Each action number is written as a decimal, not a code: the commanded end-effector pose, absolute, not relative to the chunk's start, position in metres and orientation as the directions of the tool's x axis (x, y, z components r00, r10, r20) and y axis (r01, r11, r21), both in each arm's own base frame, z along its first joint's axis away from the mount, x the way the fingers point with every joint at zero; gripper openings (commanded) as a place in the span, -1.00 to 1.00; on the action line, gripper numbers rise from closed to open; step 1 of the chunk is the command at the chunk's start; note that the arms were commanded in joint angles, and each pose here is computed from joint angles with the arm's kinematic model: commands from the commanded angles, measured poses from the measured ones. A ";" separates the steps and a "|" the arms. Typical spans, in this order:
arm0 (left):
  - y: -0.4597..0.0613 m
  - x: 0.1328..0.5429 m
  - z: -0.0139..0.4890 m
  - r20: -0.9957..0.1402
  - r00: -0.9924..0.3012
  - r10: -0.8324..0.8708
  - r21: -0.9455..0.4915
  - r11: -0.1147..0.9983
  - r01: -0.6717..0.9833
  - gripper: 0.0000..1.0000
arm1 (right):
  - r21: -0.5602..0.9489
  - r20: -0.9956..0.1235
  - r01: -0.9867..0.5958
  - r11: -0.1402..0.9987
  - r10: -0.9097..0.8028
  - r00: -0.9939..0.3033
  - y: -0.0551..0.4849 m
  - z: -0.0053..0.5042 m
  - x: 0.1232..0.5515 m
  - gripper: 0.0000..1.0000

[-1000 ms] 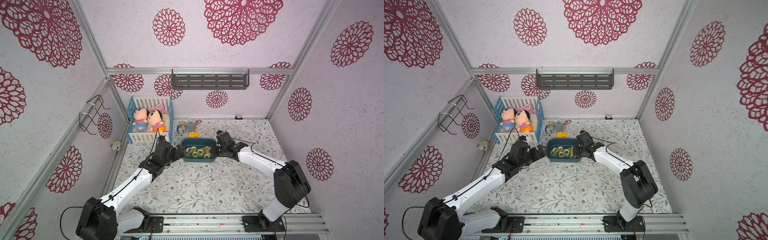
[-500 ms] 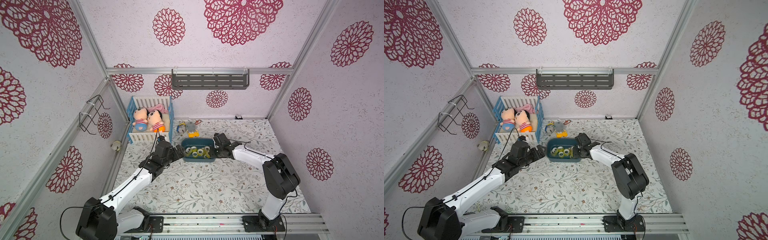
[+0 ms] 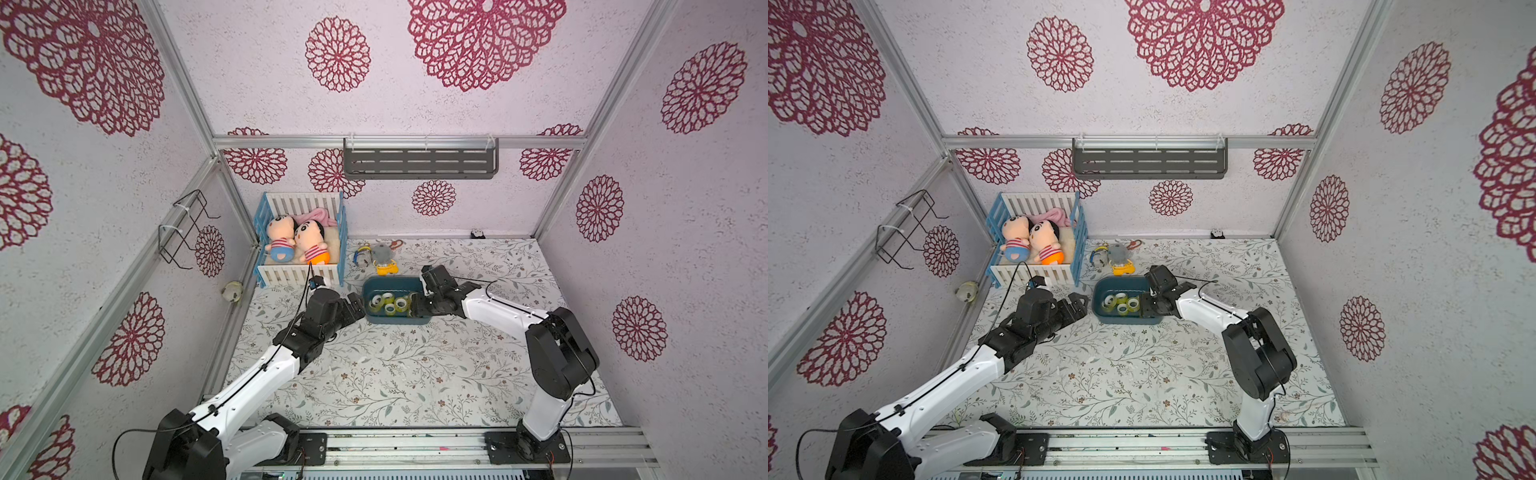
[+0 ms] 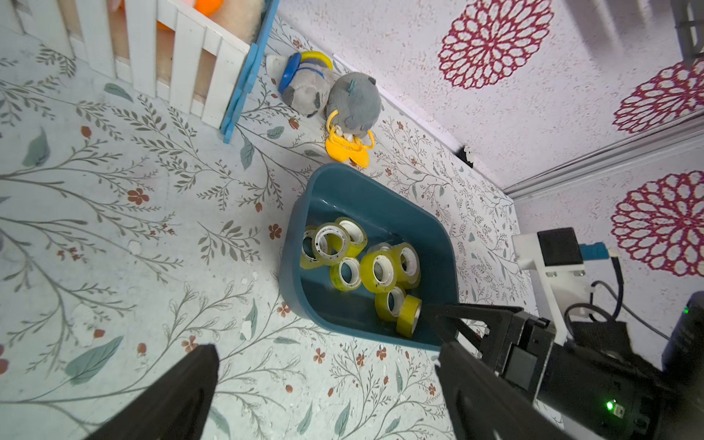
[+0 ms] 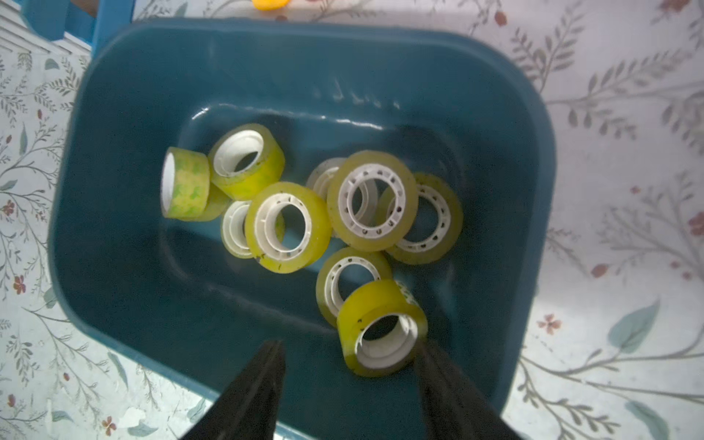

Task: Put the transparent tape into the storage box
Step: Place the tape in the storage box, then reset both arms

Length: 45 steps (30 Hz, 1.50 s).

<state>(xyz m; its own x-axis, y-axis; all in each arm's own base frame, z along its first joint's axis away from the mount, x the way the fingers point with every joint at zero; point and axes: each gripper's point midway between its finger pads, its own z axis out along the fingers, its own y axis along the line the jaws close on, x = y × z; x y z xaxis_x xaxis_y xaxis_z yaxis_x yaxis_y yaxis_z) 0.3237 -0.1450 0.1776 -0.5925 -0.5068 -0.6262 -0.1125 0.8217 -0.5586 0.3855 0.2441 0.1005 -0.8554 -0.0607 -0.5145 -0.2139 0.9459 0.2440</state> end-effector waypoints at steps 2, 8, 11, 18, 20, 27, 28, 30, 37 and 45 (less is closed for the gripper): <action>-0.122 0.320 0.188 -0.714 -0.496 -0.494 -0.499 0.856 -0.134 0.95 | 0.245 -0.651 -0.259 0.934 -0.040 -0.758 0.242 0.167 0.394 0.53; -0.074 0.317 0.213 -0.861 -0.341 -0.378 -0.314 0.921 -0.228 0.95 | 0.191 -0.736 -0.277 0.942 -0.049 -0.675 0.229 0.192 0.394 0.98; -0.052 0.315 0.230 -0.918 -0.249 -0.309 -0.237 0.930 -0.280 0.95 | 0.165 -0.774 -0.261 0.951 -0.039 -0.633 0.220 0.205 0.396 0.98; -0.021 0.318 0.237 -0.978 -0.190 -0.084 0.000 0.914 -0.406 0.95 | 0.092 -0.864 -0.076 0.993 0.042 -0.501 0.168 0.229 0.392 0.98; -0.013 0.323 0.231 -0.978 -0.209 -0.007 0.085 0.900 -0.428 0.95 | 0.077 -0.888 -0.080 0.994 0.032 -0.459 0.159 0.235 0.389 0.98; 0.048 0.327 0.215 -0.986 -0.158 -0.056 0.036 0.851 -0.524 0.95 | 0.024 -0.923 -0.064 0.998 -0.003 -0.385 0.115 0.225 0.386 0.98; 0.052 0.328 0.215 -0.989 -0.132 -0.067 0.009 0.864 -0.504 0.95 | 0.012 -0.930 -0.071 0.997 -0.015 -0.367 0.111 0.225 0.385 0.98; 0.061 0.329 0.212 -0.992 -0.103 -0.073 -0.016 0.882 -0.471 0.95 | -0.021 -0.942 -0.053 0.998 -0.037 -0.332 0.097 0.224 0.381 0.98; 0.082 0.339 0.180 -0.989 -0.134 -0.060 0.003 0.905 -0.425 0.95 | -0.111 -0.955 0.054 0.992 -0.092 -0.282 0.055 0.203 0.375 0.98; 0.093 0.355 0.157 -0.989 -0.093 -0.112 -0.058 0.890 -0.452 0.95 | -0.103 -0.989 0.154 0.983 -0.084 -0.121 0.024 0.200 0.361 0.98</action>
<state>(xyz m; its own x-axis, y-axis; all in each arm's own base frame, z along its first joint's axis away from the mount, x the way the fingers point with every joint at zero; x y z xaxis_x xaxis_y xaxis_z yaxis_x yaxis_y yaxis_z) 0.3460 0.0942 0.1387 -0.2107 -0.1042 -0.9720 -0.4716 0.8818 0.0077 0.3561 0.0354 0.1579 -0.2995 -0.0782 -0.9509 0.0805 0.9910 -0.1069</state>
